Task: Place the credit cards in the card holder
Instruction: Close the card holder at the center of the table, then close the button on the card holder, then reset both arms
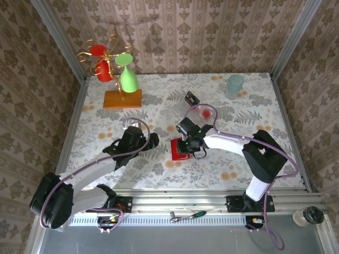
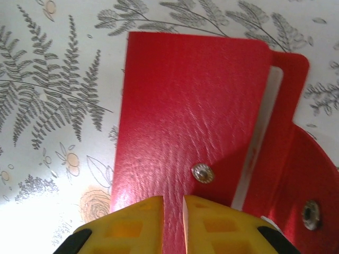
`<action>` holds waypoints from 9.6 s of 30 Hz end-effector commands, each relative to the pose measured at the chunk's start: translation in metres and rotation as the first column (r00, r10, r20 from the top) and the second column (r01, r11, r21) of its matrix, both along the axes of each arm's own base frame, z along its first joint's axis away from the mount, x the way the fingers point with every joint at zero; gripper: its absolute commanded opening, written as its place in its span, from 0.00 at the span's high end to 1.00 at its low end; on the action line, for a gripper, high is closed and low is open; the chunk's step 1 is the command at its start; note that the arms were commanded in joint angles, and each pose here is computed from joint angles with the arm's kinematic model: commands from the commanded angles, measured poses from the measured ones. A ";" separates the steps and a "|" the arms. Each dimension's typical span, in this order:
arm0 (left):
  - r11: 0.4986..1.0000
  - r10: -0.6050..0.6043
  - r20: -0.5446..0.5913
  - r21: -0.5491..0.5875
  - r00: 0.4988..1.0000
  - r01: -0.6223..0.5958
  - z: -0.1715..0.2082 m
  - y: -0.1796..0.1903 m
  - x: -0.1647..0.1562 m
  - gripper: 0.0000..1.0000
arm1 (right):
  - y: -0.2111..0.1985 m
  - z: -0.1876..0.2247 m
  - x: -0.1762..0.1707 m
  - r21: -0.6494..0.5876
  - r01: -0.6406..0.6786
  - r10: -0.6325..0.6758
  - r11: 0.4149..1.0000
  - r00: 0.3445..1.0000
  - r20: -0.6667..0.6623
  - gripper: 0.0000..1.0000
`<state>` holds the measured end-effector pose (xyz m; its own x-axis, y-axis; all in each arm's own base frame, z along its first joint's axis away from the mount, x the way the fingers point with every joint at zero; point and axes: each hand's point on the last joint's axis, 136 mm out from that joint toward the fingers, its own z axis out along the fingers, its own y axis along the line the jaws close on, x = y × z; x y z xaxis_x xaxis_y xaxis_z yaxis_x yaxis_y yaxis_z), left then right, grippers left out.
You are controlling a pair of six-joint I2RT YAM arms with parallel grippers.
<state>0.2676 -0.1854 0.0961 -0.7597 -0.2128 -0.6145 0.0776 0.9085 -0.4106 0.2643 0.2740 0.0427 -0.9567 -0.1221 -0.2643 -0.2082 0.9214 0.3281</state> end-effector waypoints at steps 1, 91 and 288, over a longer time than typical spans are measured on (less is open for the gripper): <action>0.997 -0.075 0.028 0.015 0.997 0.075 0.011 -0.020 0.005 0.00 | -0.002 0.005 0.001 0.056 0.045 -0.045 0.997 0.999 0.008 0.81; 0.822 -0.268 -0.193 0.464 0.944 0.328 -0.085 -0.069 -0.017 0.00 | -0.052 0.021 0.028 0.031 0.112 -0.113 0.993 0.992 0.051 0.69; 0.883 -0.242 -0.207 0.359 0.948 0.304 -0.083 -0.079 -0.001 0.00 | -0.061 0.011 -0.028 0.104 0.115 -0.128 0.988 0.984 0.126 0.47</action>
<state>0.2769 -0.2638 0.0262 -0.8312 0.1782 -0.5266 0.2655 0.9595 -0.0943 0.2498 0.2354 0.0550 -0.9034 0.0213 -0.4282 -0.1736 0.8950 0.4109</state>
